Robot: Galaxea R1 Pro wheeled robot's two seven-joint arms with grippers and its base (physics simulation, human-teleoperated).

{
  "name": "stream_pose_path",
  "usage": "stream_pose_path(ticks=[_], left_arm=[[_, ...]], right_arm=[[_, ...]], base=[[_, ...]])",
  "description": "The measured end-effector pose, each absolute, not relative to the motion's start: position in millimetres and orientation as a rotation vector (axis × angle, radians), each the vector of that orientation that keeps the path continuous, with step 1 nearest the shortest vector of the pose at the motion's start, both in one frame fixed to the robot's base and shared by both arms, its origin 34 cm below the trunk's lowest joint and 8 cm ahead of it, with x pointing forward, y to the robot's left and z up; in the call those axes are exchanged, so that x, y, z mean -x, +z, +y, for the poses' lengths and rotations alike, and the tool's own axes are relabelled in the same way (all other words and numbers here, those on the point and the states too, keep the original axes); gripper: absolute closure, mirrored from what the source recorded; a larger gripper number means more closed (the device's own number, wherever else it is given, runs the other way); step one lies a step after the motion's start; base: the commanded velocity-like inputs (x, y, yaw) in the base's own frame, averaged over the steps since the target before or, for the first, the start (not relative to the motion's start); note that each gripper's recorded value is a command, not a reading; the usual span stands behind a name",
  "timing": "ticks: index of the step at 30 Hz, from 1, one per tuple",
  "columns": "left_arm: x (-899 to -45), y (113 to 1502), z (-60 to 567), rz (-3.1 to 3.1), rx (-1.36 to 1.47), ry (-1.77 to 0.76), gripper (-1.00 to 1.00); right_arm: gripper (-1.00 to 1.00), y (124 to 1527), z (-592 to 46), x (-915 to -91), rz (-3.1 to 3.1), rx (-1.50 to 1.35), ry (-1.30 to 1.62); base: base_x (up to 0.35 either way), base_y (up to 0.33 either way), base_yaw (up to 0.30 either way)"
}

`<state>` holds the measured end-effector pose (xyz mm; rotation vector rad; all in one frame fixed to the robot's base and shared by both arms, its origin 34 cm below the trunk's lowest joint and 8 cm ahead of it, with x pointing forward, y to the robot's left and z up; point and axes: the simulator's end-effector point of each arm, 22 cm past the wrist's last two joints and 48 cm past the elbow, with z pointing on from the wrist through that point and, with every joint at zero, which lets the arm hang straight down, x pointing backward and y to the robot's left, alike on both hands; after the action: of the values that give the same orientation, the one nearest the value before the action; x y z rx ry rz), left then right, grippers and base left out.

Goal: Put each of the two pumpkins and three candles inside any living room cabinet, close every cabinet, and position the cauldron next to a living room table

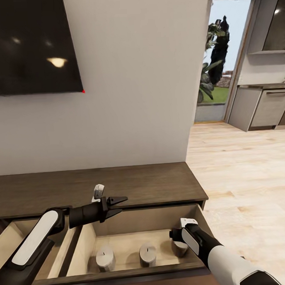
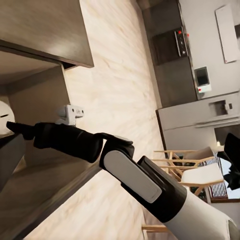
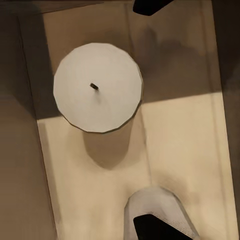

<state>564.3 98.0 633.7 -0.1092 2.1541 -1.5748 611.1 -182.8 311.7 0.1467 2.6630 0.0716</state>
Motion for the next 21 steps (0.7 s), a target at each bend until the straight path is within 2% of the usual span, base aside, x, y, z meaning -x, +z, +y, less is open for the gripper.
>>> stream_pose_path(ticks=[21], left_arm=[[-563.0, 674.0, 100.2, 2.120, 0.080, -1.551, -1.00]], right_arm=[[-1.00, 361.0, -183.8, -627.6, 2.600, -0.143, 0.075]], base=[[-0.068, 0.005, 0.000]])
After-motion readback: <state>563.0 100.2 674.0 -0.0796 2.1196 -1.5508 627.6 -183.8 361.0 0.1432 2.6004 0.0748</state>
